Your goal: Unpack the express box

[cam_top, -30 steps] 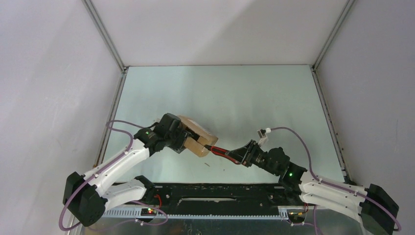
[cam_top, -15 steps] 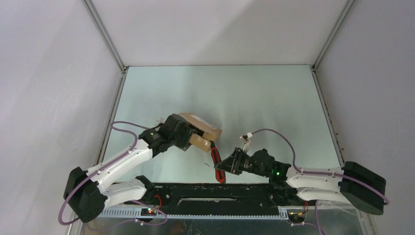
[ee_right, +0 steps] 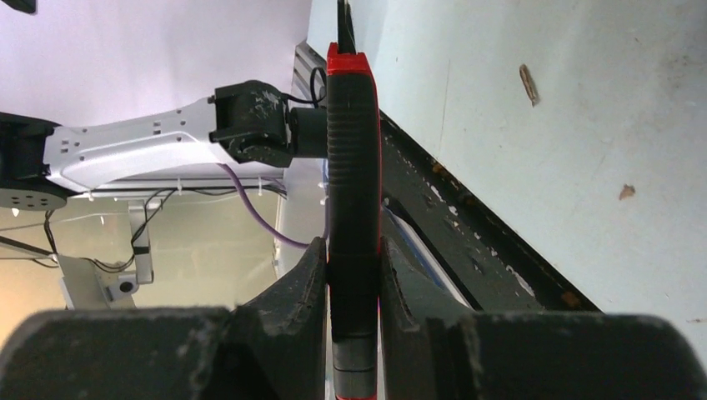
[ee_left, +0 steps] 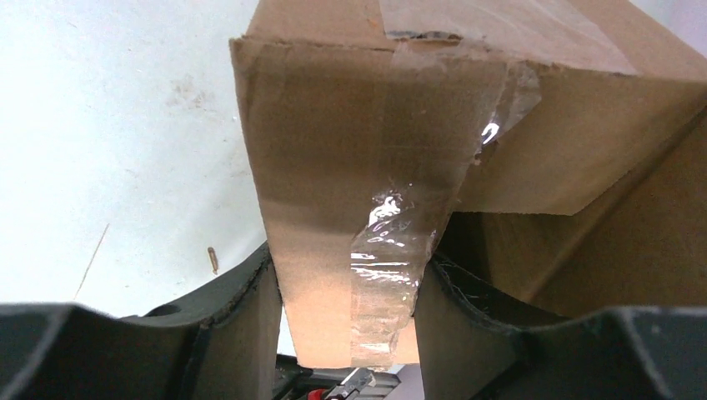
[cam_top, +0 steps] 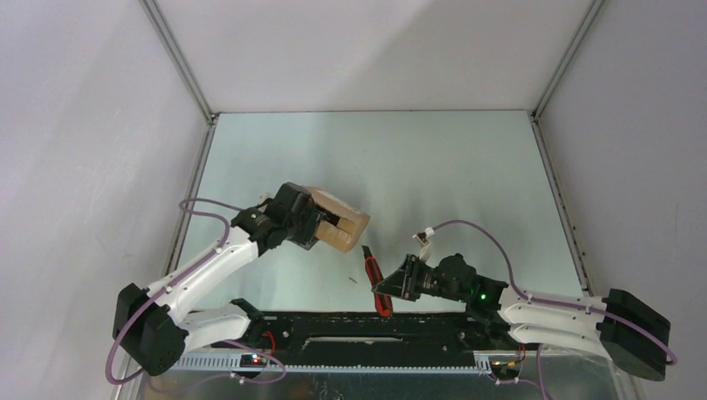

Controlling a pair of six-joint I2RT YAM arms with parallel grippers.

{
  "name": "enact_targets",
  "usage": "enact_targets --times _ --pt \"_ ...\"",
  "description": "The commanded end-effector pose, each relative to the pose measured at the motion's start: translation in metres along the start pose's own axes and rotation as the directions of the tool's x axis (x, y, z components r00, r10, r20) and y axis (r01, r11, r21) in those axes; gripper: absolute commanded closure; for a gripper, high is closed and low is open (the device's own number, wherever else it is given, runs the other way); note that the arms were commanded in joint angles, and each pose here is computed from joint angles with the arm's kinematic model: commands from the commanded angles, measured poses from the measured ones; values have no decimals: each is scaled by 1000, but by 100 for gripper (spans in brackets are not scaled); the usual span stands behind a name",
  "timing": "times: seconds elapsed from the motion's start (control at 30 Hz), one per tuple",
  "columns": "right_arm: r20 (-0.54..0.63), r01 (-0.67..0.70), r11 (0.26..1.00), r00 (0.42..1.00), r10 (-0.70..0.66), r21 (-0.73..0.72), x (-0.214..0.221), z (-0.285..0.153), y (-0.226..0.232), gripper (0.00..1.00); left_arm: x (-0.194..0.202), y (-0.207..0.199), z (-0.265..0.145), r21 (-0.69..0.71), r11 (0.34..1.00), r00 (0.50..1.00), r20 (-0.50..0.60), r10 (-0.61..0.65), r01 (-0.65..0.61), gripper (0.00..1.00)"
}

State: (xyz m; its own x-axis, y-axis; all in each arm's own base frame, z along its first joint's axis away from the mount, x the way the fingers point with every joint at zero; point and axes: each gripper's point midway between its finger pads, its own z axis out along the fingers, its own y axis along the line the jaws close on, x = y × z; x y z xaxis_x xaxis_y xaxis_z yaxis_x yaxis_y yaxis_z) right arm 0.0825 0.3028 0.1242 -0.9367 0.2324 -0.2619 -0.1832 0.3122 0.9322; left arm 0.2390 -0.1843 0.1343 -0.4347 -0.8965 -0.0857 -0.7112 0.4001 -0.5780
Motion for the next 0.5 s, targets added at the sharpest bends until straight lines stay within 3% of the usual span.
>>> enact_targets --times 0.0,0.1,0.13,0.2,0.33,0.47 --pt "-54 48 999 997 -47 1 6 -10 0 100 -9 -18 -16 13 999 998 28 49 -49 100" --pt "-53 57 998 997 -57 -5 2 -14 4 100 -6 -20 -17 16 998 998 15 66 -66 99" --pt "-50 73 997 996 -73 -11 -1 -15 8 100 -5 -19 -16 0 996 996 7 84 -84 92" --pt "-50 122 992 991 -122 -11 -5 -16 18 100 -4 -15 -17 -50 989 990 -6 141 -141 67" --pt "-53 249 968 968 -247 29 -13 -20 29 100 -6 -16 -27 -83 962 965 -17 261 -261 29" --pt "-76 318 947 946 -314 48 -16 -19 34 100 -7 -21 -39 -84 930 933 -32 357 -359 1"
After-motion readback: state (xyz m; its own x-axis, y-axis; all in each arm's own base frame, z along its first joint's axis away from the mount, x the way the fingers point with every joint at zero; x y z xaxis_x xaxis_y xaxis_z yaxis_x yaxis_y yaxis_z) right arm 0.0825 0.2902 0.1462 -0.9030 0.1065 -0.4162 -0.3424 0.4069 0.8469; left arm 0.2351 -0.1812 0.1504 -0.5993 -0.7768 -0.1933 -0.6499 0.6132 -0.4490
